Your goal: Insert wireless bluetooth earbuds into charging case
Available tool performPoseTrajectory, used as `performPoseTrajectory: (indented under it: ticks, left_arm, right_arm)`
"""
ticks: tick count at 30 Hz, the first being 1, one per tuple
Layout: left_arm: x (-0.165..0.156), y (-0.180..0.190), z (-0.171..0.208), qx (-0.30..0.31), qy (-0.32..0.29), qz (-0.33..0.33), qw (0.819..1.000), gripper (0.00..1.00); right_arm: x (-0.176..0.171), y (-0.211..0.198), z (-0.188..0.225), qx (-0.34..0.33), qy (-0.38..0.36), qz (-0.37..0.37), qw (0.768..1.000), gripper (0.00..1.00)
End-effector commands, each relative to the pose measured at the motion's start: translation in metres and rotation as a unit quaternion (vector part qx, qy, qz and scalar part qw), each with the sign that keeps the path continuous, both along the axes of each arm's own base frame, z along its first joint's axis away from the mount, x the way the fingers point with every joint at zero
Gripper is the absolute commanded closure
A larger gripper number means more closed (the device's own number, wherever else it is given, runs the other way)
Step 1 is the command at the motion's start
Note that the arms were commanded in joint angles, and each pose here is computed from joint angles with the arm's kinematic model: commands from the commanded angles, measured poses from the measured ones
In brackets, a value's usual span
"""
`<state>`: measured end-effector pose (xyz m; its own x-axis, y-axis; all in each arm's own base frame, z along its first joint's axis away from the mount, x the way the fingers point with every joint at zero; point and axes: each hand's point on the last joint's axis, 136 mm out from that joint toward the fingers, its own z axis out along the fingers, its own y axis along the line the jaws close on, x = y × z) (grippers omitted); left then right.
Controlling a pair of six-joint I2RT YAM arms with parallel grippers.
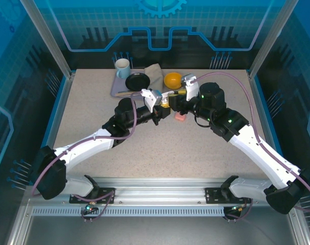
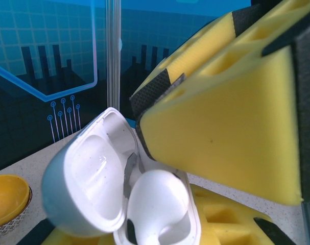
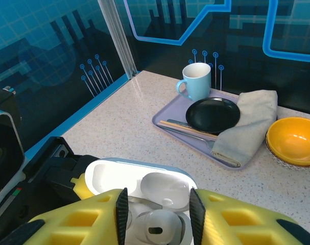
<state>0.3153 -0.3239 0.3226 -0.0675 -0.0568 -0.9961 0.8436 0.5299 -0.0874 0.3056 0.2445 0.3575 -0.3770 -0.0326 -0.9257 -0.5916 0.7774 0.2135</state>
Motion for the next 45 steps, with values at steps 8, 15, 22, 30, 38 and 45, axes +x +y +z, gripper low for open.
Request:
performPoseTrajectory:
  ticks: [8,15,22,30,38,45]
  left_arm:
    - [-0.002,-0.003,0.024,-0.026,-0.021,-0.013,0.999,1.00]
    - [-0.003,-0.002,0.017,-0.019,-0.018,-0.013,1.000,1.00]
    - [-0.008,-0.002,-0.002,0.012,-0.016,-0.023,1.000,1.00]
    - [-0.013,-0.006,-0.013,0.027,-0.012,-0.043,0.999,1.00]
    - [-0.010,-0.005,-0.016,0.028,-0.007,-0.035,0.999,1.00]
    - [0.003,0.000,-0.015,0.012,0.007,-0.011,1.000,1.00]
  right_arm:
    - [0.004,-0.021,0.038,0.046,-0.021,-0.044,0.998,0.40]
    - [0.010,-0.044,0.054,0.083,0.009,-0.077,0.993,0.32]
    - [0.026,-0.044,0.027,0.019,0.141,-0.072,0.987,0.34]
    - [0.052,-0.025,-0.019,-0.045,0.251,-0.051,0.966,0.39]
    - [0.056,-0.001,-0.041,-0.073,0.301,-0.001,0.951,0.48]
    - [0.014,-0.001,-0.048,-0.093,0.303,0.028,0.948,0.62]
